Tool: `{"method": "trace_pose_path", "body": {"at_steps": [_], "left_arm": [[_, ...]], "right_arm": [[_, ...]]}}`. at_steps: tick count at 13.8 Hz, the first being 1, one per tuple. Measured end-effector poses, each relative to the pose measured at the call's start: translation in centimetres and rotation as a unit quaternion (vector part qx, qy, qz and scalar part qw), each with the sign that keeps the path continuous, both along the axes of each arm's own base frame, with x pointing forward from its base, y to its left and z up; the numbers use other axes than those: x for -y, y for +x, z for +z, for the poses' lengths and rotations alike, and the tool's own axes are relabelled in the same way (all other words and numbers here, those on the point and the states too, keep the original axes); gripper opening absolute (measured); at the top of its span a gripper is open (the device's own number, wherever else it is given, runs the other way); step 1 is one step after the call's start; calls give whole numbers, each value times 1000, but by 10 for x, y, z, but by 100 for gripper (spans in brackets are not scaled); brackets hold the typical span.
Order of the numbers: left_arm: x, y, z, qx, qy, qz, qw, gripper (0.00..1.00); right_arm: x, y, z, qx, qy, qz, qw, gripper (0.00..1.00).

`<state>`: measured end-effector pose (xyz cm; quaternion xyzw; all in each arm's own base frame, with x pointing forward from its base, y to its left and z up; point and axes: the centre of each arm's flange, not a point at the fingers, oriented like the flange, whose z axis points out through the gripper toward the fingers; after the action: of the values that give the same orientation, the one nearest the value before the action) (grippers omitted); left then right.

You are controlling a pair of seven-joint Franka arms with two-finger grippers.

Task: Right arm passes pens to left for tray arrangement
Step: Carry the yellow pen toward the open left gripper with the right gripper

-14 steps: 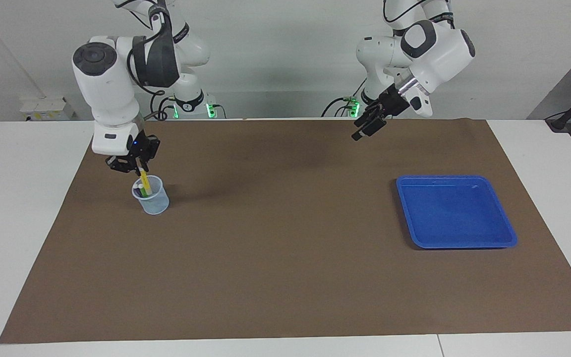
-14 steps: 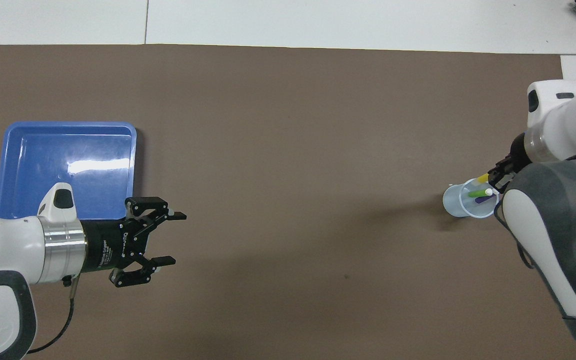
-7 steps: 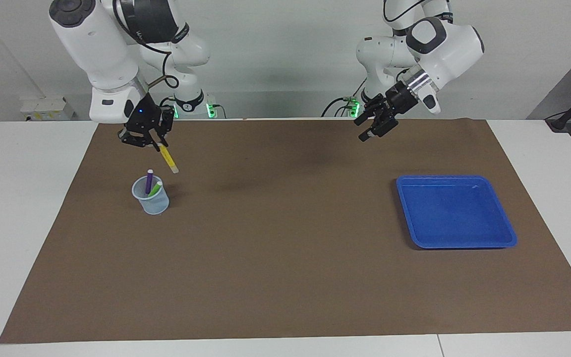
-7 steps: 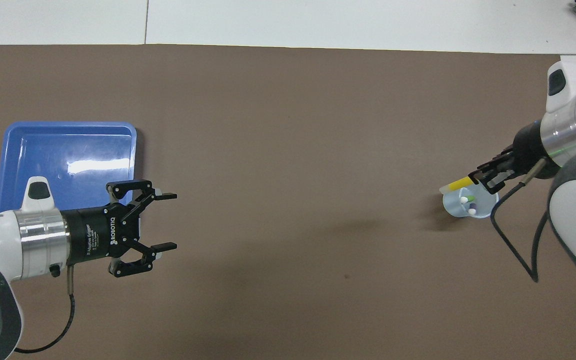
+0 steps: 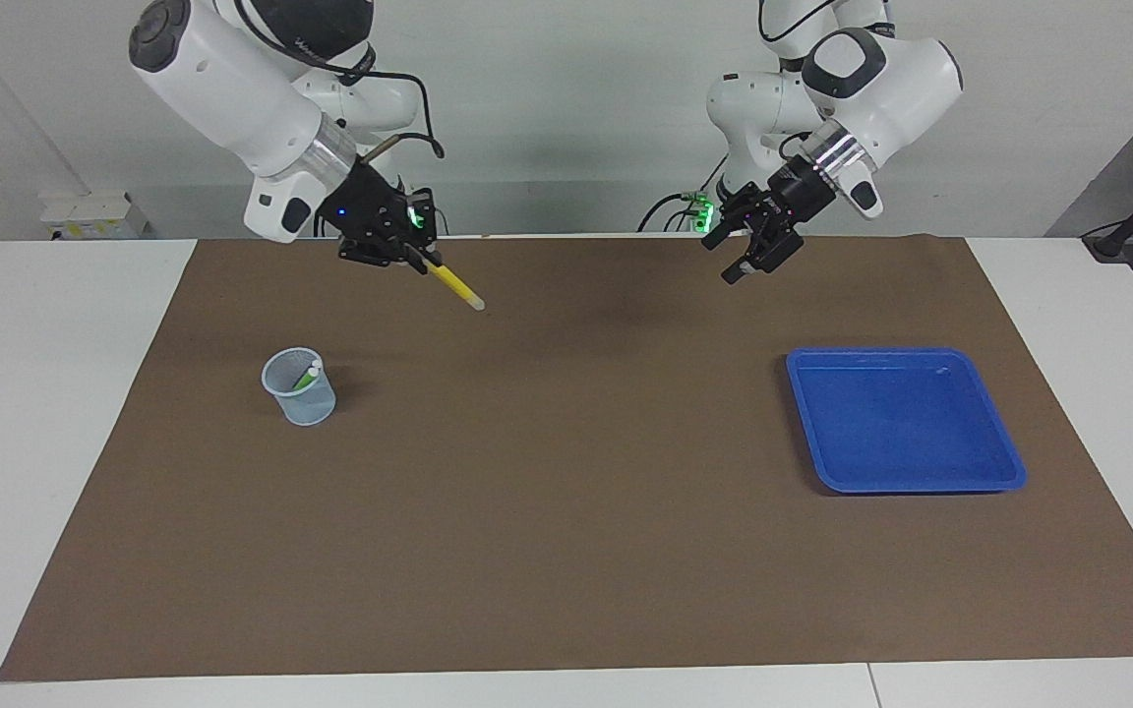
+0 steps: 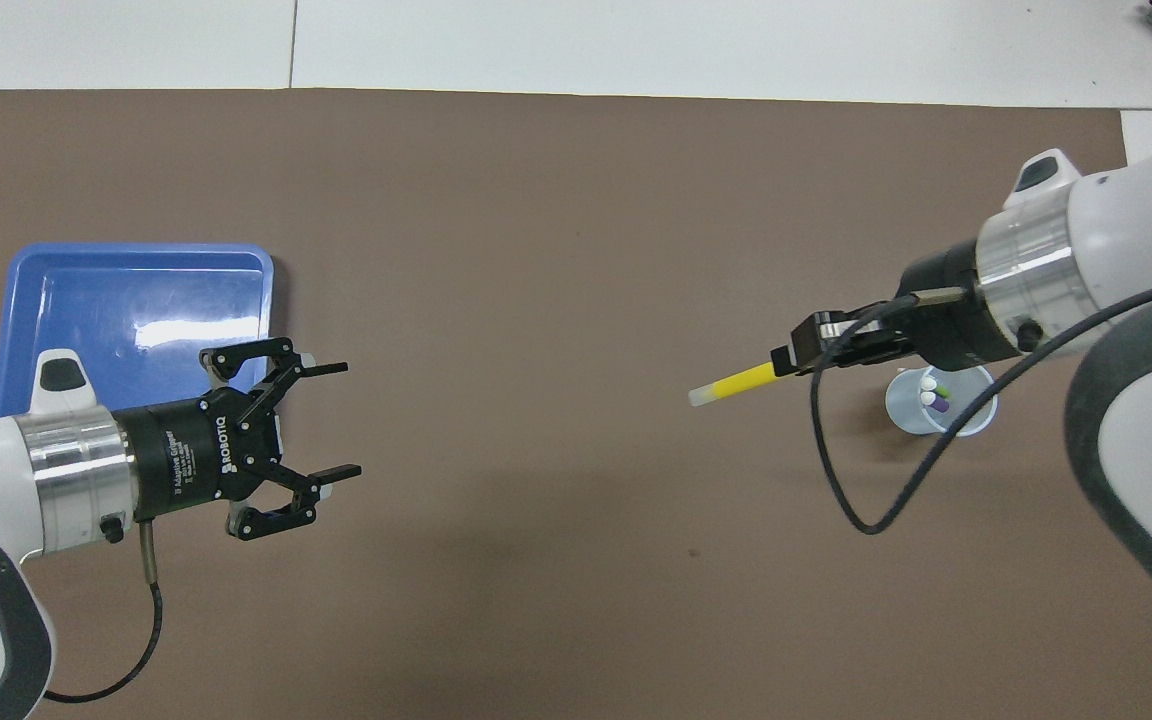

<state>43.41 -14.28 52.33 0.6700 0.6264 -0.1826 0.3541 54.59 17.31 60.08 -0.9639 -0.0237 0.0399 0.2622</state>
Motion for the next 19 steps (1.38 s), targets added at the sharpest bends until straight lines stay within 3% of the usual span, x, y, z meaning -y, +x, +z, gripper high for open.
{"method": "trace_pose_path", "body": {"at_steps": [3,6,10,12,19], "left_arm": [[18,-5,2,-10,-3,5,1000,90],[45,-10,7,-11,0,28,1000,90],[69,-16,12,4,4,49,999,90],[79,-19,14,7,1,64,998,90],[104,-27,18,20,-8,89,996,89]], "right_arm": [[-61,-12,-10,-29,46,-93,994,18],[-97,-34,-23,-47,66,-144,986,18],[-141,-57,-20,-62,97,-220,969,18],[-154,-65,-18,-65,101,-228,966,18],[-151,-64,-20,-69,102,-233,965,18]]}}
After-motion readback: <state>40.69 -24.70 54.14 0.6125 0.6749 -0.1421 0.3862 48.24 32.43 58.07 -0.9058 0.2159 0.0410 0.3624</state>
